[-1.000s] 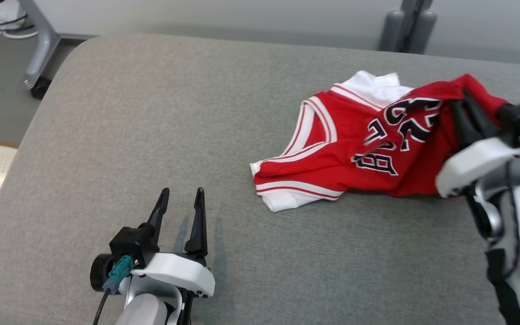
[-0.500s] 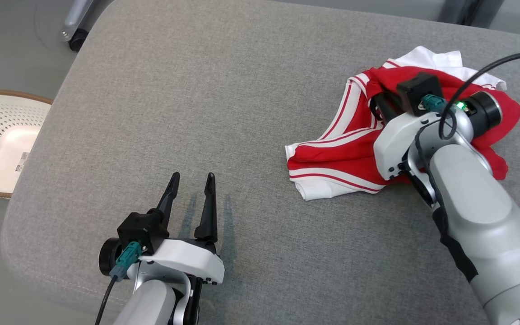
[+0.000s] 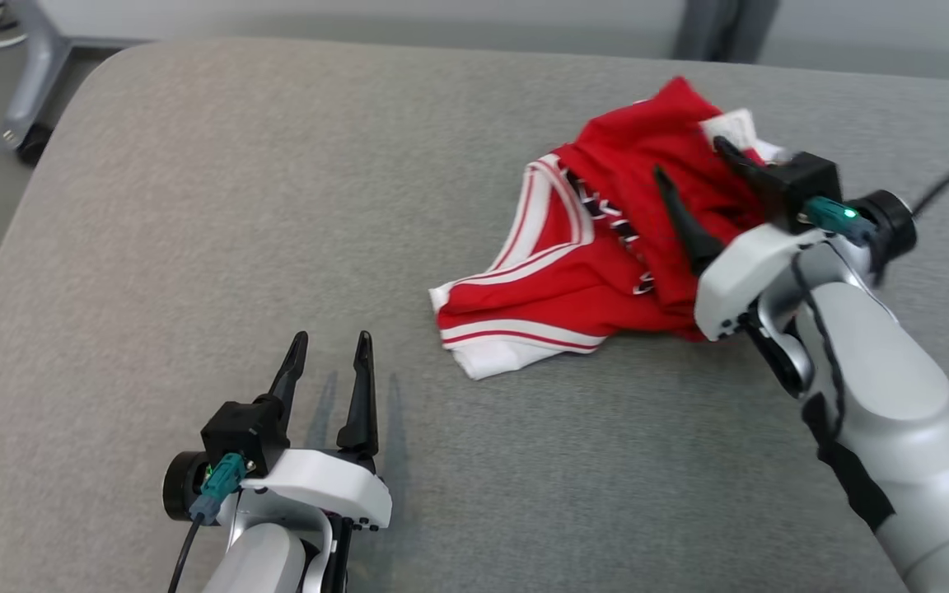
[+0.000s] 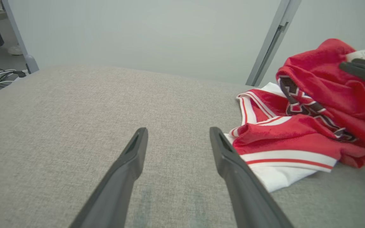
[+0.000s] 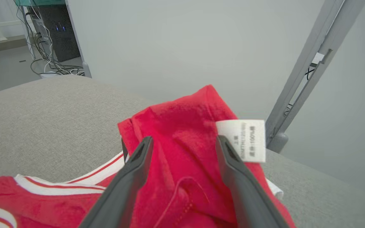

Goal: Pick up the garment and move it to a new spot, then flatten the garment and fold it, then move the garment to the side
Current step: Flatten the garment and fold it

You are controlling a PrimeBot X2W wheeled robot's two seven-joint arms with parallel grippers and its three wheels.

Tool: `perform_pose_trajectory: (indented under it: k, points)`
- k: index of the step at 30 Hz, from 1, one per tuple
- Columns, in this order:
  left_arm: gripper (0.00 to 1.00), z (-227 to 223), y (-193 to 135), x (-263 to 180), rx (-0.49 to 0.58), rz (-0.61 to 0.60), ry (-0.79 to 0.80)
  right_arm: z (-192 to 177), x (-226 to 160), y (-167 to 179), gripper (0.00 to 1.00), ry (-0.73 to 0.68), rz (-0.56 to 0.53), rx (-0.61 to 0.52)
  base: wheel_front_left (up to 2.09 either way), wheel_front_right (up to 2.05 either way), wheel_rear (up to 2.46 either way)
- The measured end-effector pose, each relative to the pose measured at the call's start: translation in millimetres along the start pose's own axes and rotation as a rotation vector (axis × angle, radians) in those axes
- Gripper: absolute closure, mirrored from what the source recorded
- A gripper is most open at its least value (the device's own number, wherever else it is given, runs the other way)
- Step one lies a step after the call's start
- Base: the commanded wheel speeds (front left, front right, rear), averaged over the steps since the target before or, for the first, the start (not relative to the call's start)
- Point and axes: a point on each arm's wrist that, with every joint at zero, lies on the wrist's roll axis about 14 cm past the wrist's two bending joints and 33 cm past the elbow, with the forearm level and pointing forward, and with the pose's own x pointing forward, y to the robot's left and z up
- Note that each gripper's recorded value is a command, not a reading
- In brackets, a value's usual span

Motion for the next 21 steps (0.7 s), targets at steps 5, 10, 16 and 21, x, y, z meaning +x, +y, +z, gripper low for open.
perform_pose_trajectory:
  k: [5, 10, 16, 21]
  points:
    - [0.0, -2.3, -18.1, -0.4, 0.004, -0.057, 0.004, 0.7, -34.8, -35.8, 0.0, -0.029, -0.101, 0.014, 0.0, 0.0, 0.0]
    - [0.0, 2.3, -32.8, -0.2, 0.007, -0.101, -0.01, -24.6, -82.6, -64.5, 0.0, 0.004, -0.216, 0.059, 0.0, 0.0, 0.0]
    - [0.0, -4.0, -31.9, -2.2, 0.013, -0.104, 0.007, -66.5, -107.8, -59.9, 0.0, 0.132, -0.213, -0.001, 0.0, 0.0, 0.0]
    - [0.0, -7.3, -25.9, -2.6, 0.017, -0.088, 0.017, -80.0, -103.1, -45.0, 0.0, 0.18, -0.172, -0.03, 0.0, 0.0, 0.0]
